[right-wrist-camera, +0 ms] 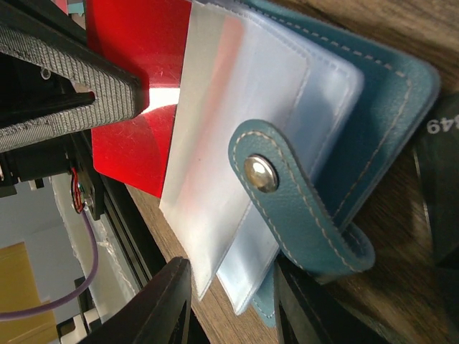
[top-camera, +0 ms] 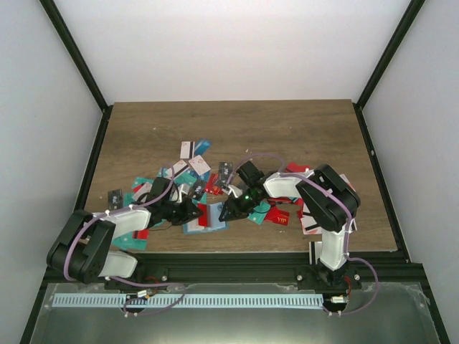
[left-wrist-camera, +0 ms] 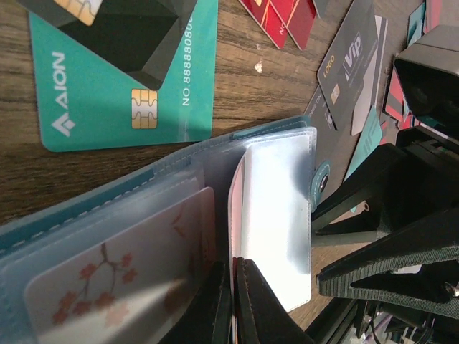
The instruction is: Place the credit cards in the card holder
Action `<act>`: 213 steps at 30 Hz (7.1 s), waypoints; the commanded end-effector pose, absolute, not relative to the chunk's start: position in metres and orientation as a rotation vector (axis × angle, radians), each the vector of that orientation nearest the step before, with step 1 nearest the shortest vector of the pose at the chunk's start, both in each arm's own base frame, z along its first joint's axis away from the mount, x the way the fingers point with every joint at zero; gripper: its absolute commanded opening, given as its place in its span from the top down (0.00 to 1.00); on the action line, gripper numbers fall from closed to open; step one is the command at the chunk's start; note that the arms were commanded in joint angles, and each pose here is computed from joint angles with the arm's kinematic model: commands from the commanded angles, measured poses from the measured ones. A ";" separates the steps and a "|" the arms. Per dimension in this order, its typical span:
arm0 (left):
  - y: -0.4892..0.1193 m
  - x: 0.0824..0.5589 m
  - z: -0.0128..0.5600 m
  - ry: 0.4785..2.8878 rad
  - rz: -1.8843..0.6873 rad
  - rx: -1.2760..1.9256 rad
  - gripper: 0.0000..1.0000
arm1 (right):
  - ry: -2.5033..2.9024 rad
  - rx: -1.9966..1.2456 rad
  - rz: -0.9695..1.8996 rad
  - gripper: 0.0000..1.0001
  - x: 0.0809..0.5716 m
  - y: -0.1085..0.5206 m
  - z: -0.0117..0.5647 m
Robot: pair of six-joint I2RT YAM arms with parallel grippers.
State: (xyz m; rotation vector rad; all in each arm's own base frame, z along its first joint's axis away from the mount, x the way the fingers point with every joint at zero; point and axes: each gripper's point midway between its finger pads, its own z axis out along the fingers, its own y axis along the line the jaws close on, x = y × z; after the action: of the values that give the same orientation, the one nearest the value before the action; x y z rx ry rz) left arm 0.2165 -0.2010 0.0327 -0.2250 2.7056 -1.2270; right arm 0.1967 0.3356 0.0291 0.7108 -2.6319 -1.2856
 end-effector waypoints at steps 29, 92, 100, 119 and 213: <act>-0.210 0.216 0.025 2.697 -1.325 -0.286 0.96 | -2.743 0.561 -0.951 0.96 0.185 0.301 -0.028; -0.242 0.213 0.010 2.774 -1.342 -0.168 0.93 | -2.757 0.519 -0.899 0.99 0.176 0.288 -0.041; -0.238 0.214 0.034 2.770 -1.283 -0.114 0.79 | -2.774 0.530 -0.900 0.98 0.180 0.289 -0.037; -0.220 0.205 0.046 2.834 -1.125 -0.096 0.55 | -2.785 0.581 -0.969 0.90 0.189 0.298 -0.023; -0.237 0.217 0.020 2.941 -0.919 0.055 0.96 | -2.692 0.586 -1.363 0.59 0.195 0.330 0.067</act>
State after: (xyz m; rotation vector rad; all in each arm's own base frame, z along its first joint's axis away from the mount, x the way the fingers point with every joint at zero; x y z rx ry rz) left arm 0.2181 -0.2357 0.0237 0.0431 2.9441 -0.9238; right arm 0.1841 0.3212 0.0460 0.5130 -2.6786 -1.2792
